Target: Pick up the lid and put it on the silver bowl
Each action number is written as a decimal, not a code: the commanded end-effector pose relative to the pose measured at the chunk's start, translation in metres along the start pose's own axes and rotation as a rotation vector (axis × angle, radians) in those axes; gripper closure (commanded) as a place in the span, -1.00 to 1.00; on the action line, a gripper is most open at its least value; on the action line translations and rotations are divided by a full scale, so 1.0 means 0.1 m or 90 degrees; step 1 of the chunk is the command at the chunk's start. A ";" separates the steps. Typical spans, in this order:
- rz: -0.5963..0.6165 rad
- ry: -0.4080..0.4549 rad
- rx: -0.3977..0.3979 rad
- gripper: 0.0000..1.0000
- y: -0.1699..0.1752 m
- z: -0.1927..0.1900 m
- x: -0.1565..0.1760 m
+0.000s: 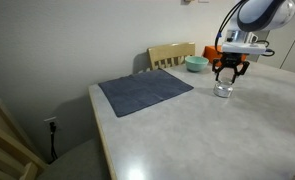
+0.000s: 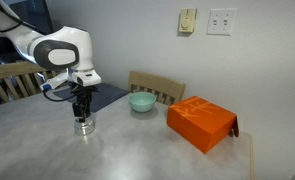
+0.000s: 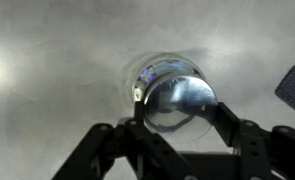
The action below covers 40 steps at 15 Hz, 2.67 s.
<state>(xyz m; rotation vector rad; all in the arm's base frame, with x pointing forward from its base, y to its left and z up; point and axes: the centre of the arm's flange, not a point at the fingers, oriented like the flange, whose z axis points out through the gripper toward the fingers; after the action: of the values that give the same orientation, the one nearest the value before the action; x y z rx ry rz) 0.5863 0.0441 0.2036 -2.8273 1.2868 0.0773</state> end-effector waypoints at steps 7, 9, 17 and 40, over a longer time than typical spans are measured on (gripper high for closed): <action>-0.020 0.042 0.057 0.12 0.14 -0.02 -0.17; -0.016 0.043 0.057 0.12 0.16 -0.03 -0.20; -0.008 0.045 0.051 0.12 0.17 -0.23 -0.43; 0.017 0.028 0.049 0.12 0.32 -0.12 -0.24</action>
<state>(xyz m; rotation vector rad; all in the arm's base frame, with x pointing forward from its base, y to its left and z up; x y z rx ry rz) 0.5432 0.0429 0.2212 -2.7669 1.3227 -0.0376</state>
